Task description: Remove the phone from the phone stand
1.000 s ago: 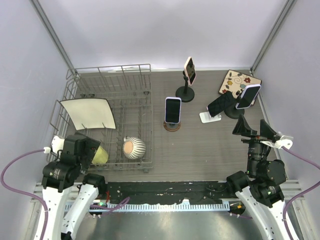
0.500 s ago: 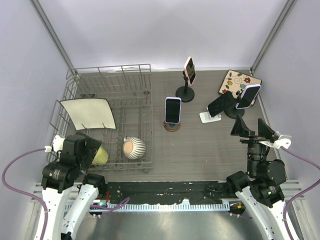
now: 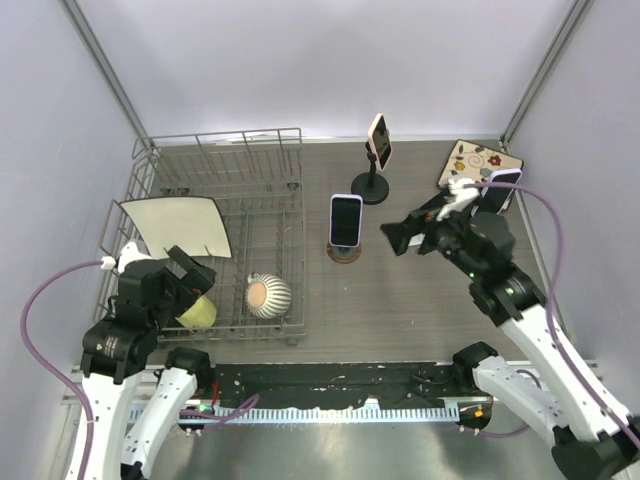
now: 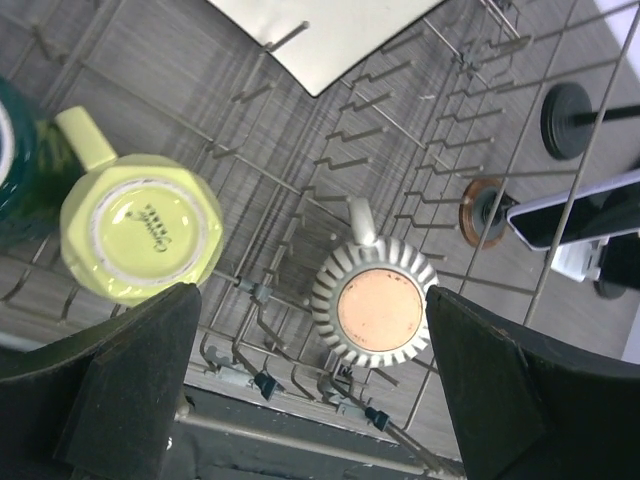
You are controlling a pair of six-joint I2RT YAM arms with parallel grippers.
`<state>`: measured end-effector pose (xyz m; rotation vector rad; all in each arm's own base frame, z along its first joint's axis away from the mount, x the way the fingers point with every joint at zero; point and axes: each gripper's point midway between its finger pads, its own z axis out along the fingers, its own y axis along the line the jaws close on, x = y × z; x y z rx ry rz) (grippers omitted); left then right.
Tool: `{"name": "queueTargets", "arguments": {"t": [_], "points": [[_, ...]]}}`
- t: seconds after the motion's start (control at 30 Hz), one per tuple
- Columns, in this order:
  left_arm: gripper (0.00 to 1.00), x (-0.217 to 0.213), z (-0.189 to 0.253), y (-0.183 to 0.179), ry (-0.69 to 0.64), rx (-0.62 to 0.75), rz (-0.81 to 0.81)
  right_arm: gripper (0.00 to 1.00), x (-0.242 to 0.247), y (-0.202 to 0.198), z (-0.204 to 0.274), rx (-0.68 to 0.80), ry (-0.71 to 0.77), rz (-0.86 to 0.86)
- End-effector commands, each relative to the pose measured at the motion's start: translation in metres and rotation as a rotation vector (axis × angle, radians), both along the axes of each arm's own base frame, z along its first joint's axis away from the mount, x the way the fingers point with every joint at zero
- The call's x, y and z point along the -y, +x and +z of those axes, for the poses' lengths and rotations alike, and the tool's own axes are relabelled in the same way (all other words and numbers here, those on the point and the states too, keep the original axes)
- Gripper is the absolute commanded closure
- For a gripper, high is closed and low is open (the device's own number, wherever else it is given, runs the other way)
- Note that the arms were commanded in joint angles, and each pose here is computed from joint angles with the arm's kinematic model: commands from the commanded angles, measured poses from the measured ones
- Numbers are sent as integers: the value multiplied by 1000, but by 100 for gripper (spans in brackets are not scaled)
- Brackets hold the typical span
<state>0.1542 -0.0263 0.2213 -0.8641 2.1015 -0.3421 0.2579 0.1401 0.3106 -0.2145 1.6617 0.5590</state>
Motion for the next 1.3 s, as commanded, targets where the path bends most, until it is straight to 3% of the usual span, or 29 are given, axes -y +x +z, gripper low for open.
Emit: {"name": "queueTargets", "arguments": {"t": [0.0, 0.17, 0.3, 0.4, 0.83, 1.03, 1.27], "points": [[0, 17, 12, 22, 53, 88, -166, 1, -62, -22, -38, -236, 58, 345], [0, 14, 20, 32, 56, 173, -138, 1, -84, -22, -77, -263, 64, 416], [0, 13, 25, 39, 55, 201, -127, 1, -116, -34, -63, -125, 145, 530], [0, -1, 28, 40, 100, 191, -59, 1, -132, -39, -62, -105, 178, 551], [0, -31, 43, 44, 246, 184, 37, 1, -185, -57, -92, -20, 53, 633], [0, -74, 59, 40, 418, 166, 215, 1, -191, -46, -98, -31, 36, 579], [0, -107, 76, 62, 590, 183, 395, 1, -198, -40, -109, -56, 23, 569]]}}
